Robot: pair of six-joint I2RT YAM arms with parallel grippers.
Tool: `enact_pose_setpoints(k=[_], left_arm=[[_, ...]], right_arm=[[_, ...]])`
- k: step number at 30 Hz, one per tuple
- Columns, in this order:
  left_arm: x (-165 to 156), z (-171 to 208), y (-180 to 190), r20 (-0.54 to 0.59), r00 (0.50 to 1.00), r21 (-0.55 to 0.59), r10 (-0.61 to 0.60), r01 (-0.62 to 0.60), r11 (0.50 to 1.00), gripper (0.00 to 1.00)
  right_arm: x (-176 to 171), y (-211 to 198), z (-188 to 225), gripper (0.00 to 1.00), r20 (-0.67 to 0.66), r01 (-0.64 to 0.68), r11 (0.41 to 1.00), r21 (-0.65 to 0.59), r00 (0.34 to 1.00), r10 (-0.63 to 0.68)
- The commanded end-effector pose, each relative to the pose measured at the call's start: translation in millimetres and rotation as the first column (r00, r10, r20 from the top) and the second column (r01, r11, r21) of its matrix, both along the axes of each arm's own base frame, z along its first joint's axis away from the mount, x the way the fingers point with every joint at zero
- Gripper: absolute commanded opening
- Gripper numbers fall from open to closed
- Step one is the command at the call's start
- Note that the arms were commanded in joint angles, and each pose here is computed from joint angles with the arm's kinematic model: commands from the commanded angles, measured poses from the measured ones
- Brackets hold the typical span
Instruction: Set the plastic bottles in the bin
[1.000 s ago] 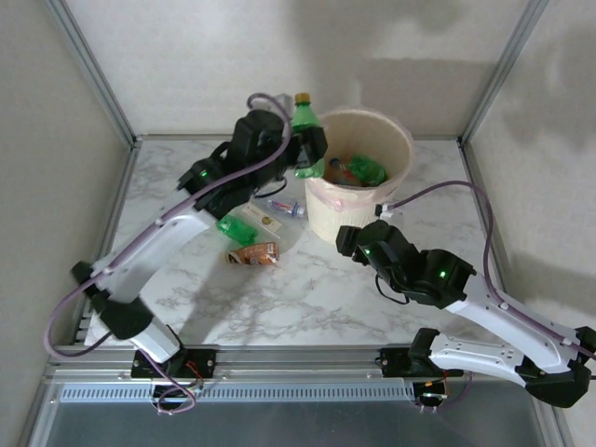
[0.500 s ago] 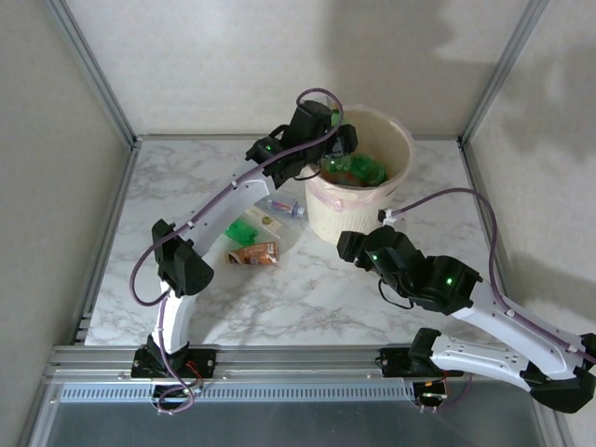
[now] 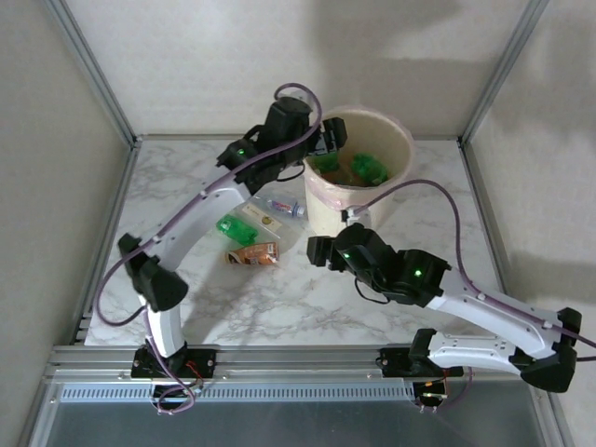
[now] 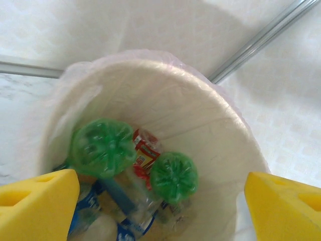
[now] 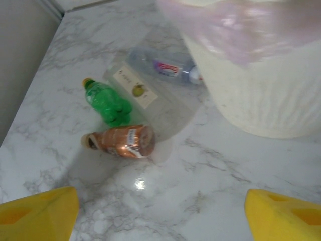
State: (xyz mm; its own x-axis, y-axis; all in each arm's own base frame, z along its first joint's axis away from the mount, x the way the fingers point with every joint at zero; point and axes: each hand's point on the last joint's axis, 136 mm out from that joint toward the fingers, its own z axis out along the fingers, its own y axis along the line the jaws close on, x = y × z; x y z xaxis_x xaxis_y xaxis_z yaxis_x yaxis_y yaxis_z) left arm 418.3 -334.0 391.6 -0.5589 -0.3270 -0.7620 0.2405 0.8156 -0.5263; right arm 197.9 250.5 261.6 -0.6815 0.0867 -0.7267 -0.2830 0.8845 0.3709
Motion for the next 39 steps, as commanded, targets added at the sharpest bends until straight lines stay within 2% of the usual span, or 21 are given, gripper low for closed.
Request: enact_pose_setpoints(k=[1,4,9,14,20,23,28,36,39], left_arm=[[-21,47,57,0.117,0.986,-0.029,0.115,-0.113,0.993,0.89],[-39,46,111,0.134,0.967,-0.056,0.216,-0.211,0.976,0.99],[-74,19,179,0.145,0.935,-0.053,0.323,-0.319,0.946,1.0],[-98,-32,205,0.084,0.935,0.016,0.344,-0.346,0.938,0.99],[-112,-109,232,-0.077,0.912,0.057,0.403,-0.399,0.915,0.94],[-117,-134,237,-0.134,0.902,0.049,0.411,-0.408,0.912,0.92],[-121,-153,245,-0.177,0.889,0.051,0.422,-0.42,0.906,0.9],[-126,-161,265,-0.198,0.863,0.059,0.466,-0.464,0.884,0.88],[-127,-165,269,-0.209,0.858,0.064,0.47,-0.467,0.882,0.87]], right_arm=[[0,36,19,0.87,0.06,-0.107,0.994,0.026,0.993,0.105],[2,61,16,0.89,0.071,-0.174,0.984,0.024,0.982,0.172],[3,103,-3,0.91,0.077,-0.299,0.954,0.001,0.952,0.298],[13,126,-30,0.92,0.051,-0.333,0.941,-0.067,0.94,0.337],[50,129,-63,0.88,-0.013,-0.27,0.947,-0.174,0.962,0.272],[68,131,-81,0.85,-0.062,-0.25,0.947,-0.204,0.968,0.242],[96,142,-102,0.87,-0.102,-0.227,0.935,-0.274,0.973,0.206],[135,151,-135,0.74,-0.152,-0.208,0.889,-0.409,0.976,0.158],[143,150,-148,0.73,-0.167,-0.216,0.864,-0.454,0.974,0.156]])
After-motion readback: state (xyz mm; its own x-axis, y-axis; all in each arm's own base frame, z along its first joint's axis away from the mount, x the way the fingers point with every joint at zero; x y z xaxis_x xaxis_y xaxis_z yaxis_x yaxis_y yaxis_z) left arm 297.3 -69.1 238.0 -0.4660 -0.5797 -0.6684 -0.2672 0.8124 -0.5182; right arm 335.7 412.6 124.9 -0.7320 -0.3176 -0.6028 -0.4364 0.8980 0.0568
